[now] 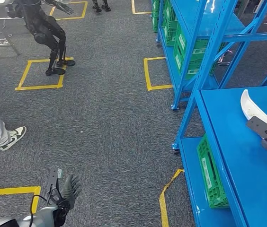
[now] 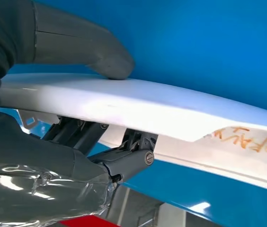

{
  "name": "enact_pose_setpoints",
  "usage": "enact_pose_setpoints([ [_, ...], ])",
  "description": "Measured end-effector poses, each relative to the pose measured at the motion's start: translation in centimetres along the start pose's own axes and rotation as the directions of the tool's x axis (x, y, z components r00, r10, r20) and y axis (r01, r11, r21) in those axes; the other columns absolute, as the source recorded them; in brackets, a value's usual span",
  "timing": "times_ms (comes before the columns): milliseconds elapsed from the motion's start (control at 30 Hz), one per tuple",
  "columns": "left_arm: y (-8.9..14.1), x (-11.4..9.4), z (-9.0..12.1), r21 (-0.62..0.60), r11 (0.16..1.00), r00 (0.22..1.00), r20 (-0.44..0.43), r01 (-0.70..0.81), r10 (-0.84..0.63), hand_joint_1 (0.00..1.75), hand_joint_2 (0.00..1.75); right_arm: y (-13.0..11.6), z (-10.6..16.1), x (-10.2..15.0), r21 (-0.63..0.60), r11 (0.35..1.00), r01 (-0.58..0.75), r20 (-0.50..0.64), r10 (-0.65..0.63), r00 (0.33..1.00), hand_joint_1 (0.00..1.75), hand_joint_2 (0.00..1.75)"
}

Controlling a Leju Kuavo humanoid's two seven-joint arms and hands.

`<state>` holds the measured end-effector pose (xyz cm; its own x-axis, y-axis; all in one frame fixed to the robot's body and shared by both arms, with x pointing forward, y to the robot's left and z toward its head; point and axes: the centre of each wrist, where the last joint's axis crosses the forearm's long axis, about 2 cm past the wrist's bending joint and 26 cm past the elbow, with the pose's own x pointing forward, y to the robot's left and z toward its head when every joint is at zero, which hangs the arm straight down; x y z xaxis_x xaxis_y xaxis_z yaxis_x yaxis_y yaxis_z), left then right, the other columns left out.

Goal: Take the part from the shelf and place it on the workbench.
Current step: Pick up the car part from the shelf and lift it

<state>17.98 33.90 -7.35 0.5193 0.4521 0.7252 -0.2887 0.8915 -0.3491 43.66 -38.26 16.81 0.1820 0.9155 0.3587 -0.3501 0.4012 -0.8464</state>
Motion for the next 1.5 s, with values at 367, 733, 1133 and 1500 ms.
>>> enact_pose_setpoints([
  [367, 0.5, -0.4, 0.4, 0.037, 0.999, 0.999, 0.038, 0.037, -0.038, 0.0, 0.0, 1.7, 0.9, 2.5, -0.045, 0.966, 0.255, 0.181, -0.243, 0.953, 1.75, 1.75],
  [733, 1.1, -0.9, 0.9, 0.01, 1.0, 1.0, 0.014, 0.016, -0.016, 0.0, 0.0, 3.2, 3.5, 5.8, -0.084, 0.896, 0.437, 0.367, -0.38, 0.849, 1.75, 1.75],
  [1133, 1.2, -1.0, 1.0, 0.026, 1.0, 1.0, 0.02, 0.014, -0.015, 0.0, 0.0, 4.3, 7.5, 9.4, -0.167, 0.869, 0.467, 0.567, -0.303, 0.766, 1.75, 1.75],
  [1500, 1.0, -1.2, 1.0, 0.025, 0.999, 0.999, 0.028, 0.024, -0.025, 0.0, 0.0, 3.3, 15.1, 15.5, -0.28, 0.783, 0.556, 0.797, -0.133, 0.589, 1.75, 1.75],
])
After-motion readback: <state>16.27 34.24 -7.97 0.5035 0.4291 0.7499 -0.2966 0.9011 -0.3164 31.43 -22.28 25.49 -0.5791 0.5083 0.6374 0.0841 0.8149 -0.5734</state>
